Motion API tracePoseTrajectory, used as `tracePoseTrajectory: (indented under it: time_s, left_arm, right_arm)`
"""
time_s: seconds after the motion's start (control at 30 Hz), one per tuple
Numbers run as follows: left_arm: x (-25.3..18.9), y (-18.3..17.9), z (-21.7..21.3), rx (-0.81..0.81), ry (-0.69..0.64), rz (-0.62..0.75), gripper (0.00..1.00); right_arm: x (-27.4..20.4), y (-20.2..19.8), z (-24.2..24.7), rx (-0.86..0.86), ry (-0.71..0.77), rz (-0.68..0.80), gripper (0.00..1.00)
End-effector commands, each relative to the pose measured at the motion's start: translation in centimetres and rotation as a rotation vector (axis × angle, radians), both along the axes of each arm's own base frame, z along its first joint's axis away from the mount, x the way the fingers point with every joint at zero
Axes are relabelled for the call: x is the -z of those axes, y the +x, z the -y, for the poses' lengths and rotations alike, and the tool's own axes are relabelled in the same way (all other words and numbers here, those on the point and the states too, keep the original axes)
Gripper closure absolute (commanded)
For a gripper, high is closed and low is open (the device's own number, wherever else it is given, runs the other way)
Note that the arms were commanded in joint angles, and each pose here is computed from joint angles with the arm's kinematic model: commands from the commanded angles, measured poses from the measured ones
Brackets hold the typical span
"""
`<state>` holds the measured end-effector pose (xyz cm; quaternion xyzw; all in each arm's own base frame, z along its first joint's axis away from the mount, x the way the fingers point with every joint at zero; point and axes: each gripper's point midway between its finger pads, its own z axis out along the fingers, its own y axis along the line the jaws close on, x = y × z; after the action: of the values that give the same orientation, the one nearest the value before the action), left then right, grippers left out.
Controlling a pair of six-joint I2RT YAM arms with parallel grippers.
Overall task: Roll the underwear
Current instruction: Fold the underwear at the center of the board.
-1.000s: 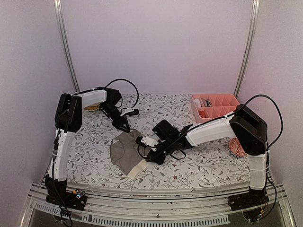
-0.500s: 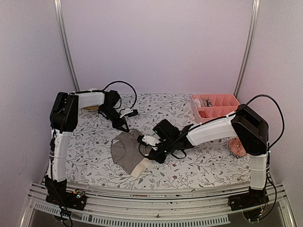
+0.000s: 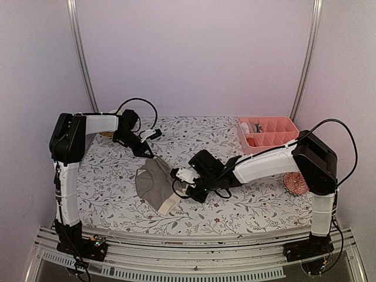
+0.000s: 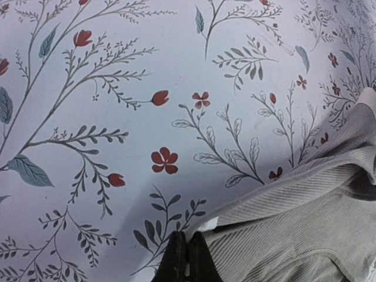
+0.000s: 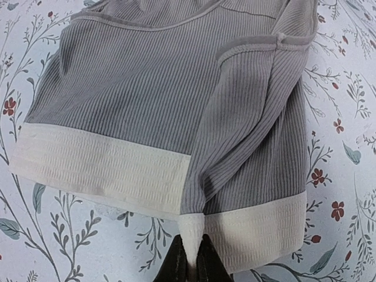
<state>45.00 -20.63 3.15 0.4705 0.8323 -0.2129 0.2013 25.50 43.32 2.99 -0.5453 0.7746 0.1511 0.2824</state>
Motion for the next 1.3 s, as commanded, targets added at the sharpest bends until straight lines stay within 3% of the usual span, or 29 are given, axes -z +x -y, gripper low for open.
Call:
tracePoseTrajectory:
  time_s: [0.0,0.5,0.67,0.9,1.27]
  left_arm:
    - [-0.9,1.8,-1.1,-0.056,0.029,0.079,1.00]
    - [0.1,3.4,-1.9,-0.137,0.064,0.075,0.96]
    - [-0.2,3.3,-1.7,-0.144,0.049,0.071,1.00]
    - [-0.8,3.6,-1.3,-0.169,0.016,0.066,1.00]
    - [-1.0,6.7,-3.1,-0.374,-0.023,0.046,1.00]
  right_arm:
    - [-2.9,0.4,-1.5,-0.009,0.025,0.076,0.94]
    - [0.4,-0.8,-4.3,-0.073,-0.049,0.077,0.94]
    - [-1.4,0.1,-5.1,-0.036,0.000,0.122,0.94]
    - [-5.2,3.8,-3.5,0.106,0.004,0.256,0.95]
    - [-7.6,11.7,0.2,0.207,0.049,0.273,0.95]
